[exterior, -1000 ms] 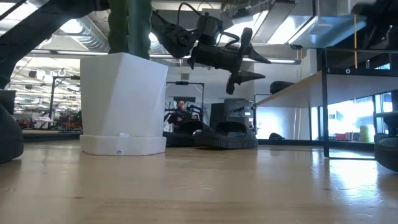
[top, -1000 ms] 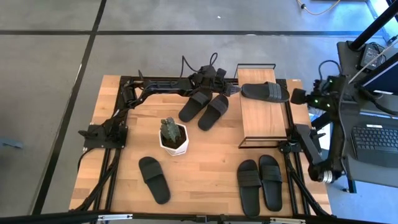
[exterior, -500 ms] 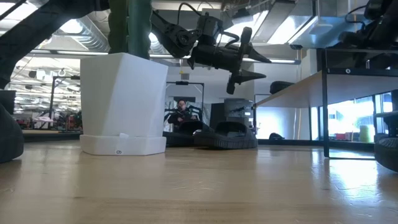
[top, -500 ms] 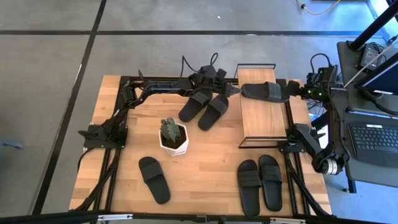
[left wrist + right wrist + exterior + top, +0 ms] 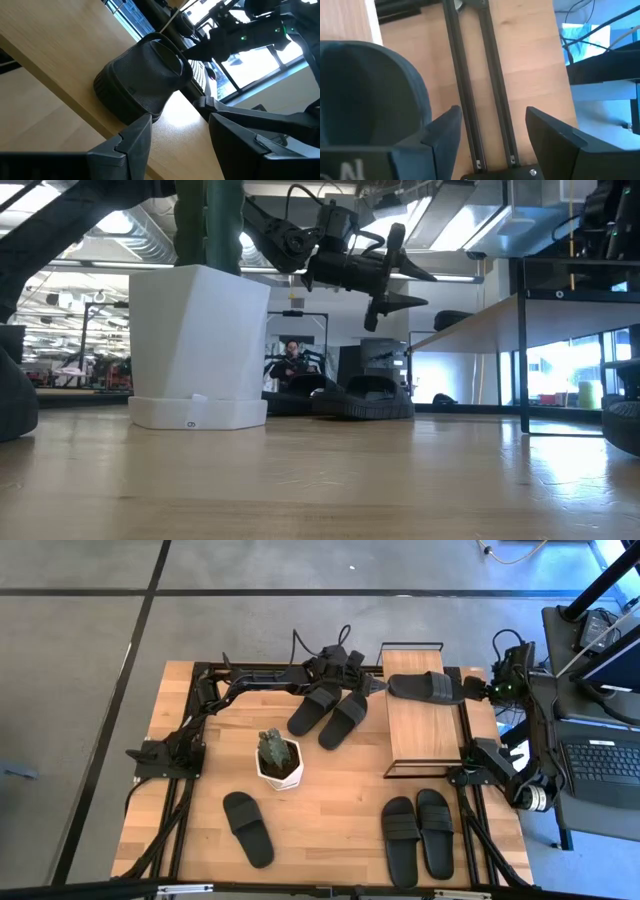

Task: Pick and place slides into the shelf
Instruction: Put the black slide on the shelf

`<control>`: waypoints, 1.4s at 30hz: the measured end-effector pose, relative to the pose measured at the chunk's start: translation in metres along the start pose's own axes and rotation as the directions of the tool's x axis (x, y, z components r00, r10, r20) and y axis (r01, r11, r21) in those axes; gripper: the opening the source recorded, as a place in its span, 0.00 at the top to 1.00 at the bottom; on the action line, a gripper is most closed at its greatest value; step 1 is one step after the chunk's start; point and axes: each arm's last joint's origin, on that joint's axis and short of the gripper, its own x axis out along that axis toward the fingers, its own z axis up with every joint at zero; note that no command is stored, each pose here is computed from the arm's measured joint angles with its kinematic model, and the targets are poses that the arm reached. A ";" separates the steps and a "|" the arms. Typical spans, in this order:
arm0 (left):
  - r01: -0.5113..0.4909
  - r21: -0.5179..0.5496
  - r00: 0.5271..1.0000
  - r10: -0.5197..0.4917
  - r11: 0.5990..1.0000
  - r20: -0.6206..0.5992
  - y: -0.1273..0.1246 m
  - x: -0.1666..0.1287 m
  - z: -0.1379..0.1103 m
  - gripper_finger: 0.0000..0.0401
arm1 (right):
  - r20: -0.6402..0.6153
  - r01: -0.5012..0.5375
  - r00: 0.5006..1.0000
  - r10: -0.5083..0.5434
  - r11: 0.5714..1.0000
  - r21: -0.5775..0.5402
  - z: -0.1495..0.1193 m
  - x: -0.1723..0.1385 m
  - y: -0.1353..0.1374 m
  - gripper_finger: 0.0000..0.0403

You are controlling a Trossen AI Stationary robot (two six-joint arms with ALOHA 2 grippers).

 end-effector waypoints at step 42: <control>-0.048 -0.558 0.997 0.074 0.829 0.025 0.040 0.004 0.001 0.53 | -0.075 0.006 0.997 -0.009 0.999 -0.050 0.010 0.015 0.001 0.45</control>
